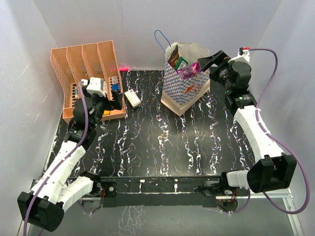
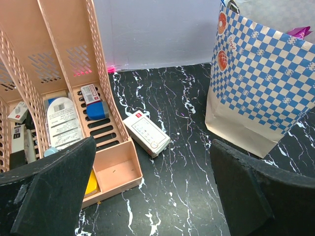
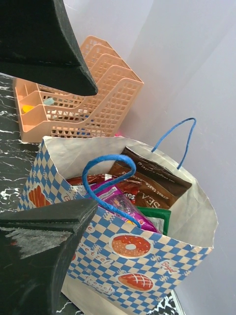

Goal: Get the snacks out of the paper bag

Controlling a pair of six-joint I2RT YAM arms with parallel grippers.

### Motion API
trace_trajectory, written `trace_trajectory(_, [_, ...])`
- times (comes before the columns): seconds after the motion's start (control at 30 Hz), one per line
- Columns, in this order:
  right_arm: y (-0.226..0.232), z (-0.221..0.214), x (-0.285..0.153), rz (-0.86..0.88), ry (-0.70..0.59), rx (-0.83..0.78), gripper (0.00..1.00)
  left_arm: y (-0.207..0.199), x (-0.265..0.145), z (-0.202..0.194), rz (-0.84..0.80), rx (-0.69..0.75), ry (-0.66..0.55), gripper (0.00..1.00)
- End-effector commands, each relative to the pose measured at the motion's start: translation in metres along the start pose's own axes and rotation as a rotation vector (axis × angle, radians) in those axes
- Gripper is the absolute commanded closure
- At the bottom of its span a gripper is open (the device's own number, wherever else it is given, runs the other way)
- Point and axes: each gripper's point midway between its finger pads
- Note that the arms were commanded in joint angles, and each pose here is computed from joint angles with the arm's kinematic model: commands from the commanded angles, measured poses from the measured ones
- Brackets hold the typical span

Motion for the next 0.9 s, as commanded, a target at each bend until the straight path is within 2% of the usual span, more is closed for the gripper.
trace_trajectory(0.0, [0.019,0.001,0.002,0.083,0.025,0.018,0.11,-0.001,0.000,0.013,-0.004,0.005,-0.043,0.02])
trace_trajectory(0.17, [0.020,-0.014,0.004,0.106,0.091,0.078,0.12,-0.001,0.001,0.011,-0.004,0.005,-0.037,0.02])
trace_trajectory(0.6, [0.008,-0.017,0.036,0.094,0.084,0.053,0.14,0.000,0.001,0.011,0.000,0.005,-0.036,0.02])
trace_trajectory(0.73, [0.004,-0.005,0.044,0.062,0.039,0.026,0.14,0.000,0.002,0.010,0.003,0.006,-0.033,0.02])
trace_trajectory(0.87, [-0.002,0.000,0.048,0.041,0.027,0.020,0.18,0.000,0.001,0.011,0.003,0.006,-0.036,0.02])
Point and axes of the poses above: each gripper's point midway between its finger pads, its own x axis out along the fingers, its own y axis along the line the jaws close on, z = x × y, and after that the axes turned 7 degrees about x, right-handed
